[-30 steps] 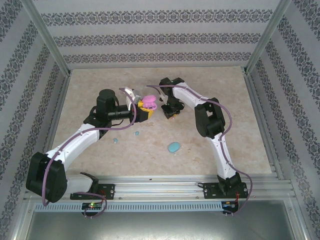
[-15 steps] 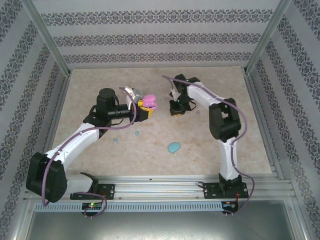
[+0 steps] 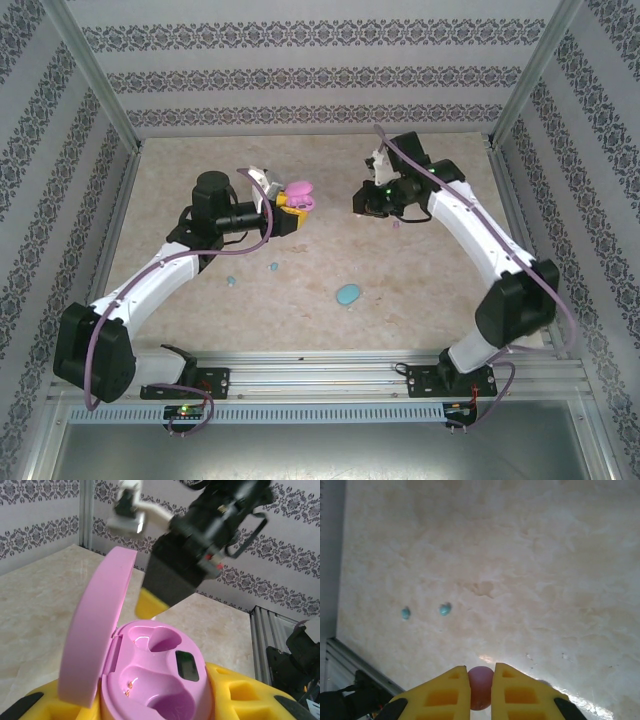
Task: Insert the wireless bluetooth earbuds into the charging case
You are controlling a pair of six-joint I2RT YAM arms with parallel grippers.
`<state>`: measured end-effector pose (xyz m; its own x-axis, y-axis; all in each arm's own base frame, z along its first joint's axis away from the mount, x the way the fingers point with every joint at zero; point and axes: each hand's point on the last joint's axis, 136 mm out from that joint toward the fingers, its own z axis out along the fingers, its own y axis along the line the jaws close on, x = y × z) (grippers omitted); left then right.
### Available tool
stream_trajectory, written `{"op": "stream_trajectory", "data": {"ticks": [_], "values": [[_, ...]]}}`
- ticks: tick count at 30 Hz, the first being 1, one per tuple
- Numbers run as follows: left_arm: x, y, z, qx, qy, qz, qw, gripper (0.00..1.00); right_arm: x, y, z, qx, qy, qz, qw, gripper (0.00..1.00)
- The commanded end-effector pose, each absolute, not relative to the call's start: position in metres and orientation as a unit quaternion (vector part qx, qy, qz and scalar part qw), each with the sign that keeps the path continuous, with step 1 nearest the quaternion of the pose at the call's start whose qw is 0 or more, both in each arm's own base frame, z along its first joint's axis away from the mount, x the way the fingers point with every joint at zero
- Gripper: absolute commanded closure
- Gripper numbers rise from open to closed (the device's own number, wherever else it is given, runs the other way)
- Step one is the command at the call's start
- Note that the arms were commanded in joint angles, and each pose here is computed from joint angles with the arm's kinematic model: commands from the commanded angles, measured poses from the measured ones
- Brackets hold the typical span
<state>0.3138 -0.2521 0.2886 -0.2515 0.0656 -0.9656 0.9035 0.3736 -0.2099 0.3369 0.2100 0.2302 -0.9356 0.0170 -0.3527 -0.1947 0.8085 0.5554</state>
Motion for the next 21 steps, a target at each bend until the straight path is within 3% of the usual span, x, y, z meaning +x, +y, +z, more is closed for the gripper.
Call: {"op": "stream_trajectory", "data": {"ticks": [1,11,21], "values": [[0.320,-0.251,0.293,0.359,0.655,-0.427,0.509,0.73,0.323,0.215,0.260,-0.040,0.923,0.327,0.200,0.93],[0.322,-0.253,0.295,0.363,0.647,-0.431,0.514,0.74,0.287,0.255,0.335,-0.079,0.878,0.404,0.245,0.93],[0.317,-0.262,0.300,0.381,0.625,-0.438,0.521,0.74,0.283,0.302,0.374,-0.112,0.840,0.462,0.261,0.93]]}}
